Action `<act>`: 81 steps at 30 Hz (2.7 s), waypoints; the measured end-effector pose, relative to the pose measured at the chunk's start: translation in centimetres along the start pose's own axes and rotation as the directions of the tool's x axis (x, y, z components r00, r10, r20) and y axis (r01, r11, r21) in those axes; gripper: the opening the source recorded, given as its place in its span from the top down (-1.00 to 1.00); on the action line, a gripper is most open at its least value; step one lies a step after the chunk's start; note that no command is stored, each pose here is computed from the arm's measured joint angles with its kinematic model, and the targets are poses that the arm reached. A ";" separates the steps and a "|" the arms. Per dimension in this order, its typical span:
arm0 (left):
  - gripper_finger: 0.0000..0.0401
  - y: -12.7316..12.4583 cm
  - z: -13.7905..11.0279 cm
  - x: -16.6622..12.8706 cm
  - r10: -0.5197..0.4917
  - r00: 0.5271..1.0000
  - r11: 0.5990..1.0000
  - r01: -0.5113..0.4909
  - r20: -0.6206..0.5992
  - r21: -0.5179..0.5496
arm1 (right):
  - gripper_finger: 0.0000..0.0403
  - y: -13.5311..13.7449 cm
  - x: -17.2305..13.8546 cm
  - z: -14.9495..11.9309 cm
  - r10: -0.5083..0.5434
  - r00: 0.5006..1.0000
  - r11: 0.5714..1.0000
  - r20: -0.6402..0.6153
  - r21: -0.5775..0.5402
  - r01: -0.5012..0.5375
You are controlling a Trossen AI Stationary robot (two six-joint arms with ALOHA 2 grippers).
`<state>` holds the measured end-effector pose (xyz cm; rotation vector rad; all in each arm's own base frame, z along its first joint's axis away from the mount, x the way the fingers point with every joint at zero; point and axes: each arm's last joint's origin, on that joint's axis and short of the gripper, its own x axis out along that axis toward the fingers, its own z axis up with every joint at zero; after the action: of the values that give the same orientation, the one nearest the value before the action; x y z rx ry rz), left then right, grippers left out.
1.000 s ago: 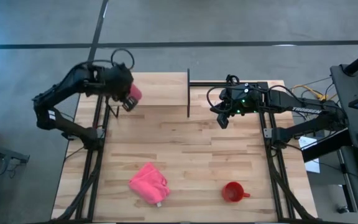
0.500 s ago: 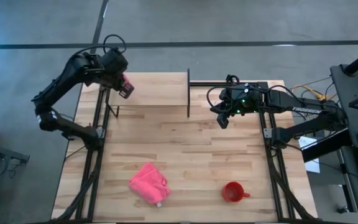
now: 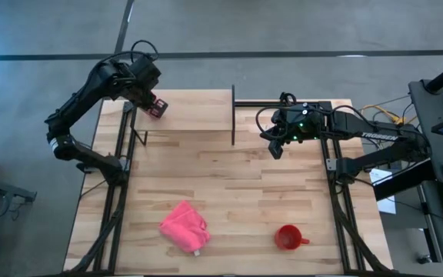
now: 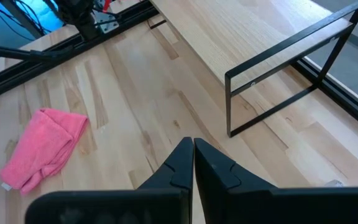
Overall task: Stack small to large cups/mugs on shelf
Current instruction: Put the pink cup on the shelf
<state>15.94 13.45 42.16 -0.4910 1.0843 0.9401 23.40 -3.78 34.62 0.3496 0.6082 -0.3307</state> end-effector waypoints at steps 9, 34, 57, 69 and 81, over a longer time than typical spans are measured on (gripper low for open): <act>1.00 0.1 0.1 0.1 0.002 1.000 1.000 -0.002 -0.002 0.013 | 0.96 0.0 0.0 0.0 0.000 1.000 1.000 0.000 -0.001 0.000; 1.00 -0.7 1.4 2.3 0.014 0.997 0.991 -0.004 -0.076 0.131 | 0.96 0.0 0.0 0.0 -0.001 1.000 1.000 0.000 -0.003 0.001; 1.00 -0.4 0.9 1.5 0.006 0.999 0.984 0.003 -0.052 0.176 | 0.96 0.0 0.0 0.0 -0.001 1.000 1.000 0.000 -0.003 0.001; 1.00 -0.4 0.9 1.5 0.006 0.999 0.980 0.004 -0.051 0.199 | 0.96 0.0 0.0 0.0 -0.001 1.000 1.000 0.001 0.000 0.001; 0.88 -0.4 0.9 1.5 0.006 0.999 0.979 0.005 -0.051 0.203 | 0.96 0.0 0.0 0.0 0.000 1.000 1.000 0.000 0.000 0.000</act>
<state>16.97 14.53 41.15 -0.3479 1.2132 0.8103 23.40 -3.78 34.62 0.3491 0.6079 -0.3309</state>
